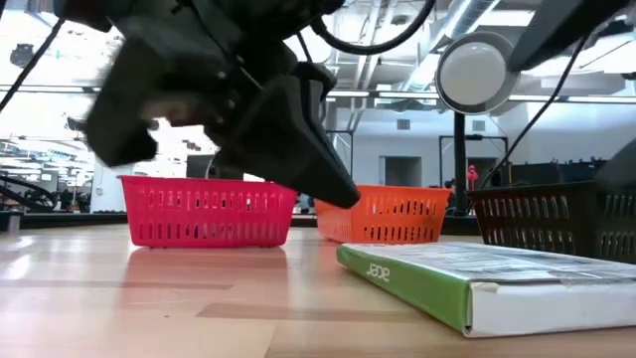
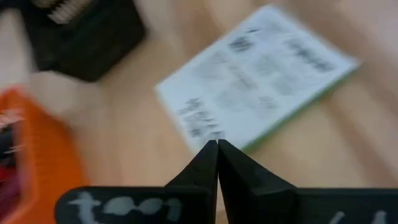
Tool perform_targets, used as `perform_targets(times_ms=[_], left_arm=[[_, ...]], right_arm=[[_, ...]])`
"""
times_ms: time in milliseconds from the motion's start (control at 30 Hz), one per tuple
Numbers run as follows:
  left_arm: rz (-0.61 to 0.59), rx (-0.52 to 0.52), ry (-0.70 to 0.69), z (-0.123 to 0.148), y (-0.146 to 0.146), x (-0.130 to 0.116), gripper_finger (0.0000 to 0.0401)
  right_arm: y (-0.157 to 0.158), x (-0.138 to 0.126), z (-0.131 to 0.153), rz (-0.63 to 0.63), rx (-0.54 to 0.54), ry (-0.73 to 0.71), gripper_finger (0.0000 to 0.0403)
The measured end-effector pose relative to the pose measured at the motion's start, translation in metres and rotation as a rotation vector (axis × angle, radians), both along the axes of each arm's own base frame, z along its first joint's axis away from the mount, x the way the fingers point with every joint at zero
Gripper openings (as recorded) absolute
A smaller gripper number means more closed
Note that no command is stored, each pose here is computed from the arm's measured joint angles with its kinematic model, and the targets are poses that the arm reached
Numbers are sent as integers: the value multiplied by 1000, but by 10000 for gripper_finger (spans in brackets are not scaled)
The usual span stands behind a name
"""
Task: Pick and place items into bin
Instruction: Put the white card reader box in the black bin
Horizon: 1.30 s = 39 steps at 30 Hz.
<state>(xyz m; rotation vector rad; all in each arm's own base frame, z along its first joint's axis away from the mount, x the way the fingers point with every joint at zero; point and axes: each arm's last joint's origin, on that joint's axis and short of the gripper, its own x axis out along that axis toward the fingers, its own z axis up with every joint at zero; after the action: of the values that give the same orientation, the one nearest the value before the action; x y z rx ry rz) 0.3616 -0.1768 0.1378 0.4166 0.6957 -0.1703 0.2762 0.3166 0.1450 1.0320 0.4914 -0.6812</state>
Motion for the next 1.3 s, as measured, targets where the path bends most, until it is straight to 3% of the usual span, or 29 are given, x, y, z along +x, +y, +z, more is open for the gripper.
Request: perform_targets(times_ms=[267,733,1067,1300], left_arm=[[-61,-75,-34,4,-5,3,0],[-36,-77,-8,-34,4,16,0],[-16,-63,18,-40,4,15,0],[-30,-79,8,-40,4,15,0]], right_arm=[[8,-3,5,27,69,-7,249],[19,-12,6,39,160,-13,249],[13,-11,-4,6,262,174,249],[1,-18,-14,-24,195,252,249]])
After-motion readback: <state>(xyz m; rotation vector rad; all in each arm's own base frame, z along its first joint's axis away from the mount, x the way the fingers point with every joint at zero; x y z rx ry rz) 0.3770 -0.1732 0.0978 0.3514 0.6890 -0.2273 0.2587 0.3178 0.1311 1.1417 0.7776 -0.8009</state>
